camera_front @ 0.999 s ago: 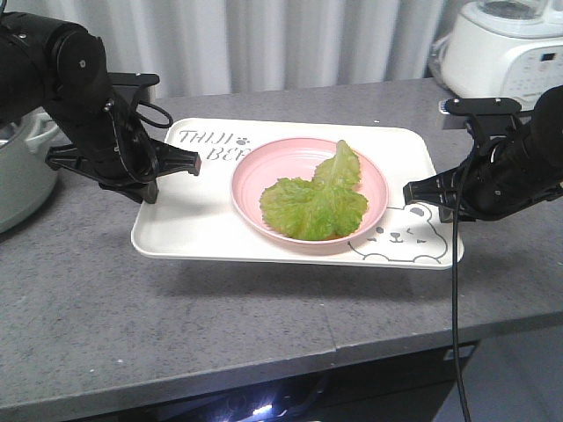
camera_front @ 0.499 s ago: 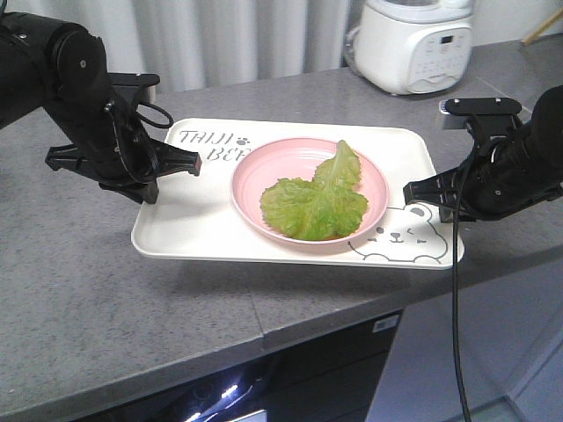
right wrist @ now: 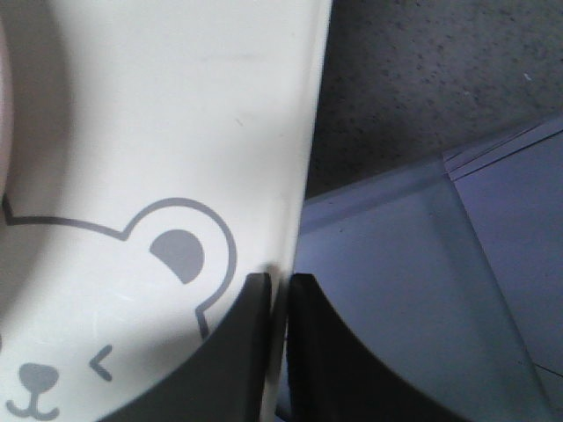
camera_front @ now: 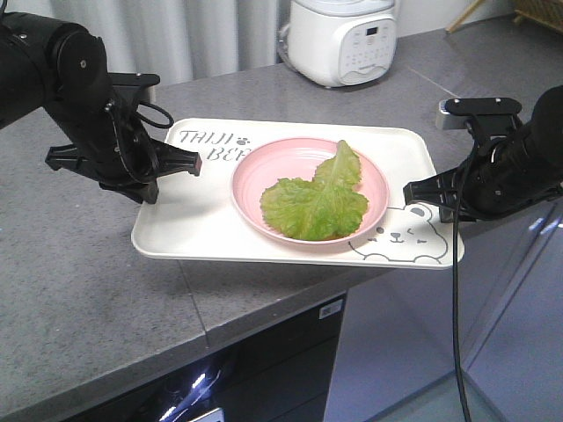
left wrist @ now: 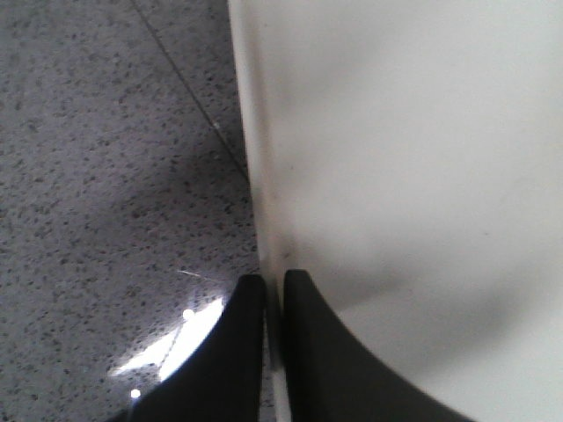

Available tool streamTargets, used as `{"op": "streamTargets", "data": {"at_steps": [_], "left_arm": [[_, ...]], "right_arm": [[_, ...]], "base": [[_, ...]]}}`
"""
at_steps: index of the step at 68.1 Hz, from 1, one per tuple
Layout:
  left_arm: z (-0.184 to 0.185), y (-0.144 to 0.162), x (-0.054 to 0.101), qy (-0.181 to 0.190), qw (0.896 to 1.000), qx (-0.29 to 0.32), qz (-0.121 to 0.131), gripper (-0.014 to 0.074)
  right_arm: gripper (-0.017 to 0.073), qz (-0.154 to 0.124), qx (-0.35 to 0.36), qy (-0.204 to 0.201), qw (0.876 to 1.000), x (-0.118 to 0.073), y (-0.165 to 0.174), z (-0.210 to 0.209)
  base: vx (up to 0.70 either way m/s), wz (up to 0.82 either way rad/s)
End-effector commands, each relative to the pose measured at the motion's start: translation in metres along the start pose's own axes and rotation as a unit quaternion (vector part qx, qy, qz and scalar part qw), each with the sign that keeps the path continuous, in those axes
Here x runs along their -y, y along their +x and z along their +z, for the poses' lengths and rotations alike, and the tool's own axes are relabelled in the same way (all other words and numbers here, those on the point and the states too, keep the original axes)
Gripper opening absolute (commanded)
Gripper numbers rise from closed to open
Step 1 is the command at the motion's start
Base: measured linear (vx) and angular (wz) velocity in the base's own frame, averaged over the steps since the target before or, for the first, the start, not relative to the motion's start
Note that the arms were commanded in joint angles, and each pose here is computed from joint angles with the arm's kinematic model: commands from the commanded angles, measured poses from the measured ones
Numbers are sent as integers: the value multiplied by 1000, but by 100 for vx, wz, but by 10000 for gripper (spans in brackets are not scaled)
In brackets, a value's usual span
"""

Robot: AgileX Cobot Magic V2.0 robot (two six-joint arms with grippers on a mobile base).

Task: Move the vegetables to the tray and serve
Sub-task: 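Hold the tray level with both grippers while the base turns away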

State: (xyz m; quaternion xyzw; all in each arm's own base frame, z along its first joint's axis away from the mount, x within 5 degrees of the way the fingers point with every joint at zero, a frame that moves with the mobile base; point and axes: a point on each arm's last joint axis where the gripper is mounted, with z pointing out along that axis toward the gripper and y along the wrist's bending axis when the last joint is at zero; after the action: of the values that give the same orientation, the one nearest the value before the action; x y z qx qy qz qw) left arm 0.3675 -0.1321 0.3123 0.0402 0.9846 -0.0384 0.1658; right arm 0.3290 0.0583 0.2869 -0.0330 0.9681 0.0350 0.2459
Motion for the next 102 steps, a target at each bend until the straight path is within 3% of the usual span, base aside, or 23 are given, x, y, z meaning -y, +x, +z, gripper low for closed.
{"op": "streamTargets", "data": {"at_steps": [1, 102], "left_arm": [[-34, -3, 6, 27, 998, 62, 11, -7], [-34, -3, 6, 27, 998, 62, 11, -7]], "right_arm": [[-4, -12, 67, -7, 998, -2, -12, -24], [-4, -12, 67, -7, 998, -2, -12, -24]], "base": [[-1, -25], [2, -31]]}}
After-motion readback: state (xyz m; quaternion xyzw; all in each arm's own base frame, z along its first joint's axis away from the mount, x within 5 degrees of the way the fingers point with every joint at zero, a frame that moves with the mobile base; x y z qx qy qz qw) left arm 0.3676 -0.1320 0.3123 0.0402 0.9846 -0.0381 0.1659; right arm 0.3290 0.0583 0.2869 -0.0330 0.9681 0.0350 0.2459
